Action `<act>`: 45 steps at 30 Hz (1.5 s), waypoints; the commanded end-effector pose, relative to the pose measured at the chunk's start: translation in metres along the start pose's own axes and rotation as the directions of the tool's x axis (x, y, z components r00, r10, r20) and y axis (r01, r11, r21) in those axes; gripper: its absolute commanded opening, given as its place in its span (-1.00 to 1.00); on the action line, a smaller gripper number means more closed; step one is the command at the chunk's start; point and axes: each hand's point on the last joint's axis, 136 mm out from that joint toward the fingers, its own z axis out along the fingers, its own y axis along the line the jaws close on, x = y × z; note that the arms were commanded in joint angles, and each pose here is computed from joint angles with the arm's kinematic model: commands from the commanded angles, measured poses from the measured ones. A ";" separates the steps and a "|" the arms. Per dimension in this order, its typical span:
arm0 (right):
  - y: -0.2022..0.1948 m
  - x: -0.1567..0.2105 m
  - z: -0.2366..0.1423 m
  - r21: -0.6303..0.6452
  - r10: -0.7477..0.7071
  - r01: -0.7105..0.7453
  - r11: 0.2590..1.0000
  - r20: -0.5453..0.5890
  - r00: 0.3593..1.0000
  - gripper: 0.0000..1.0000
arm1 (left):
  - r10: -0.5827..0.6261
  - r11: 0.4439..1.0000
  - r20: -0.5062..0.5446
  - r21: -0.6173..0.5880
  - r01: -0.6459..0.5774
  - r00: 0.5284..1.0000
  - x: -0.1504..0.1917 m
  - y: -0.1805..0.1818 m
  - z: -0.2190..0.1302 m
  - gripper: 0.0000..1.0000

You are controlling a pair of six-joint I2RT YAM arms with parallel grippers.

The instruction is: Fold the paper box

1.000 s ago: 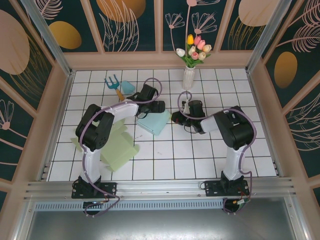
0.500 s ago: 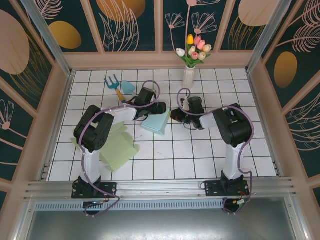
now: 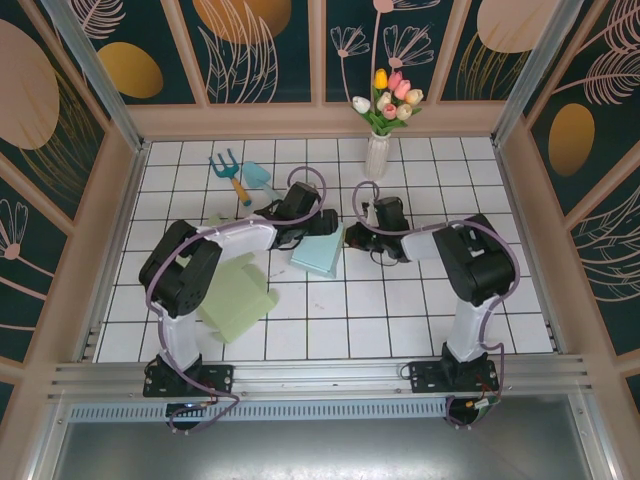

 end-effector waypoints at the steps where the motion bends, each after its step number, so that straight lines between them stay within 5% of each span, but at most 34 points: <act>1: -0.004 0.020 -0.020 0.041 -0.014 0.015 0.999 -0.014 1.000 -0.99 | -0.059 0.997 0.016 -0.058 0.060 0.998 0.004 0.018 -0.017 0.81; 6: 0.003 0.052 -0.039 -0.016 0.019 -0.019 1.000 -0.020 1.000 -0.99 | -0.105 0.990 0.002 -0.098 0.105 0.994 0.023 0.037 -0.022 0.82; 14: 0.029 0.101 -0.042 -0.074 0.074 -0.078 0.994 -0.060 0.995 -0.98 | -0.156 0.986 -0.050 0.055 0.159 0.986 0.059 0.031 -0.030 0.80; 23: 0.055 0.105 -0.037 -0.123 0.099 -0.105 0.987 -0.054 0.994 -0.98 | -0.238 0.964 -0.113 0.096 0.249 0.965 0.087 0.019 -0.030 0.76; 36: 0.129 0.116 -0.029 -0.362 0.122 -0.136 0.922 -0.063 0.991 -0.97 | -0.443 0.847 -0.156 0.252 0.469 0.883 0.113 -0.020 -0.044 0.74; 45: 0.138 0.121 -0.030 -0.410 0.127 -0.137 0.902 -0.050 0.991 -0.96 | -0.415 0.896 -0.066 0.143 0.420 0.907 0.104 -0.003 -0.044 0.76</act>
